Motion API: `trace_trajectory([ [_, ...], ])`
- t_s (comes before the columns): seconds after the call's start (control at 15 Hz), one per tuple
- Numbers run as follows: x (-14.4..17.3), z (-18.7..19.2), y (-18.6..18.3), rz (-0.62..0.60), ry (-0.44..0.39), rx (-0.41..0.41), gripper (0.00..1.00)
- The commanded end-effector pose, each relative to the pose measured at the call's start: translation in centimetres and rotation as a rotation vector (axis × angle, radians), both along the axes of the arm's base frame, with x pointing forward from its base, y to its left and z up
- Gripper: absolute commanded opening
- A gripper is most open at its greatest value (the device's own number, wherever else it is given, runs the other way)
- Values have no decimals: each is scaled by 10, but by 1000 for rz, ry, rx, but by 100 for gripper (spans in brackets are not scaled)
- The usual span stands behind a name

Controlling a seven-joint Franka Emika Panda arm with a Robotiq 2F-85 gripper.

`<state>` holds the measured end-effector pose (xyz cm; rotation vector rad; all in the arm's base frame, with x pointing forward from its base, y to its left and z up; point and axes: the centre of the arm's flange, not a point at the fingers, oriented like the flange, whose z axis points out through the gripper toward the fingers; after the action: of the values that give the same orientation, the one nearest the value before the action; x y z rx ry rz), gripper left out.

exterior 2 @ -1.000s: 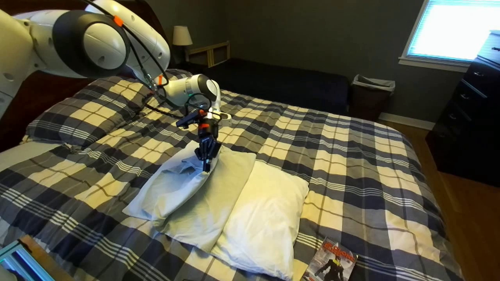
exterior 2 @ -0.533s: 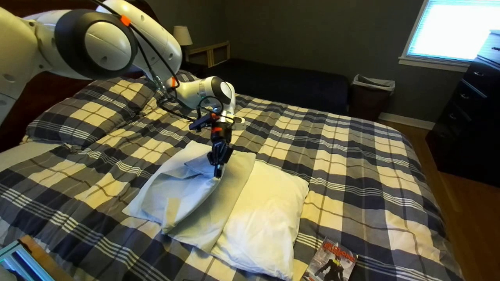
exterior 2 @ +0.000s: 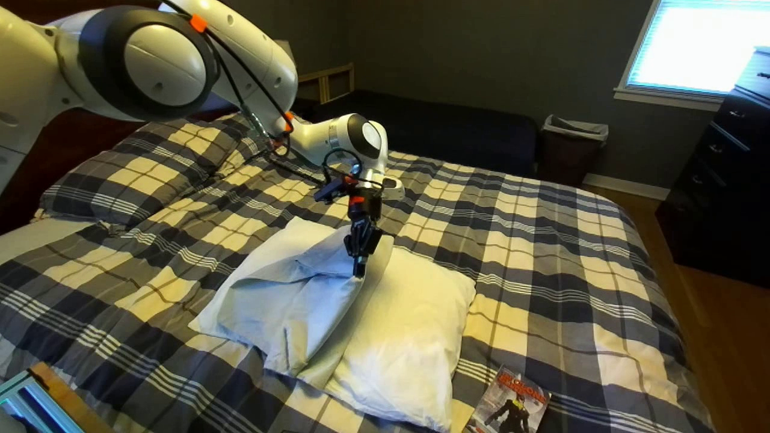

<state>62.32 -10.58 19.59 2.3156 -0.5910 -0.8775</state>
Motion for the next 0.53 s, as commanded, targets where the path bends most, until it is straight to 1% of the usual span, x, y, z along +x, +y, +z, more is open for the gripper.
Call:
trace_trajectory([
  [0.0,3,3,-26,-73,-40,-8,0],
  [0.33,-8,8,-71,-182,-58,-16,0],
  [0.47,-14,11,-85,-210,-99,-31,0],
])
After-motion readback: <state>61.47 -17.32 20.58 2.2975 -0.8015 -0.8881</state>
